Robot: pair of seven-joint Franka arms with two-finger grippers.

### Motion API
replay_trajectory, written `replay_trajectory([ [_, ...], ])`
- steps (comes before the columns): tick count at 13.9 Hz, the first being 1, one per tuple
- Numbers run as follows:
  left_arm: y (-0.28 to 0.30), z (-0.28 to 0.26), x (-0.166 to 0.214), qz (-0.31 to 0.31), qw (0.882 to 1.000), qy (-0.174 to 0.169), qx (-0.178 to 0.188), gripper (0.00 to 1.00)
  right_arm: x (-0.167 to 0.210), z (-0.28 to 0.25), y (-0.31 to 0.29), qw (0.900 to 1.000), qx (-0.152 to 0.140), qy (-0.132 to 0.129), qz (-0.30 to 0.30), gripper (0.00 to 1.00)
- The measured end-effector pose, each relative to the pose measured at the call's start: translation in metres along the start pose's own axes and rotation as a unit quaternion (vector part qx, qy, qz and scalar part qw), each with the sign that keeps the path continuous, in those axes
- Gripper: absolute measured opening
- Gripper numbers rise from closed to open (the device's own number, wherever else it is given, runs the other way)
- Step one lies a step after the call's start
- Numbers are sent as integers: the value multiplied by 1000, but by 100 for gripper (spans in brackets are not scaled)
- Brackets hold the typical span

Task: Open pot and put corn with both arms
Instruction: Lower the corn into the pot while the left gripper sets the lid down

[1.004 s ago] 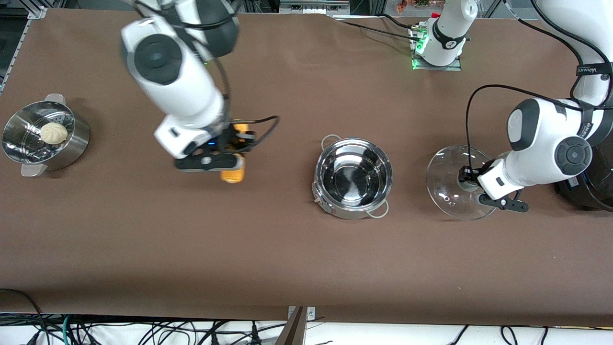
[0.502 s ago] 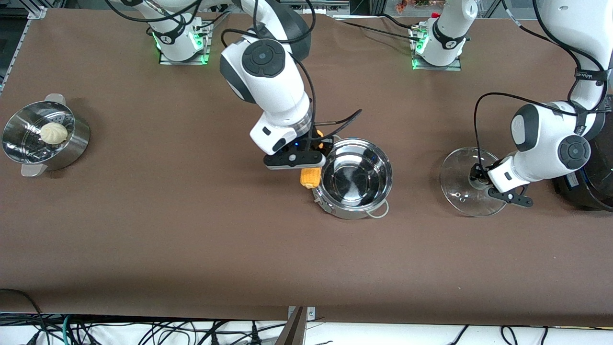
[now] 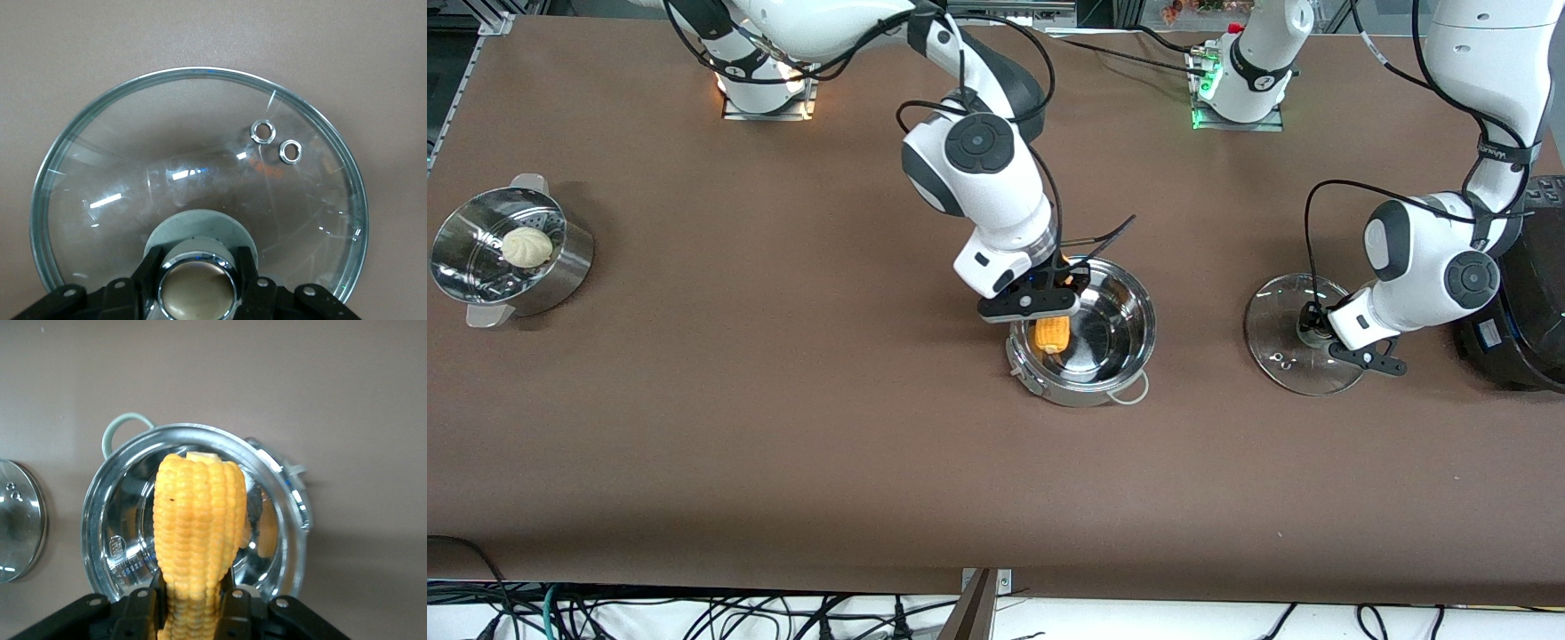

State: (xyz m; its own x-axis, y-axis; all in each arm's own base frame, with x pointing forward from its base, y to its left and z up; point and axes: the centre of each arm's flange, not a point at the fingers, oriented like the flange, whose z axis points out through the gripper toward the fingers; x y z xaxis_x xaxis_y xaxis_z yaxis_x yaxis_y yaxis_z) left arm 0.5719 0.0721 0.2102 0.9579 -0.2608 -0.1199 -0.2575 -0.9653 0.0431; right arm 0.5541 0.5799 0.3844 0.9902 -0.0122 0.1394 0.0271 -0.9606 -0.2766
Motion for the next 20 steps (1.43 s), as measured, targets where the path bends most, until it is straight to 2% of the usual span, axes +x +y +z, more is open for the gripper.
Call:
replay_trajectory([
  [2, 0, 0, 0, 0, 1000, 0, 0, 53, -9, 14, -8, 1000, 0, -5, -6, 32],
  [7, -4, -3, -1, -4, 1000, 2, 1, 100, -17, 37, -14, 1000, 8, -2, -9, 32],
  [10, -11, -10, -15, -14, 1000, 2, -1, 100, -23, 47, -18, 1000, 13, 0, -13, 32],
  [12, -12, -31, -19, -17, 1000, 18, 4, 100, -24, 51, -18, 1000, 14, 1, -13, 32],
  [16, -8, -139, -29, -23, 995, 94, 28, 100, -25, 75, -13, 1000, 18, 5, -11, 32],
  [20, 9, -228, -68, -46, 993, 107, 22, 100, -26, 88, -10, 1000, 16, 3, -10, 30],
])
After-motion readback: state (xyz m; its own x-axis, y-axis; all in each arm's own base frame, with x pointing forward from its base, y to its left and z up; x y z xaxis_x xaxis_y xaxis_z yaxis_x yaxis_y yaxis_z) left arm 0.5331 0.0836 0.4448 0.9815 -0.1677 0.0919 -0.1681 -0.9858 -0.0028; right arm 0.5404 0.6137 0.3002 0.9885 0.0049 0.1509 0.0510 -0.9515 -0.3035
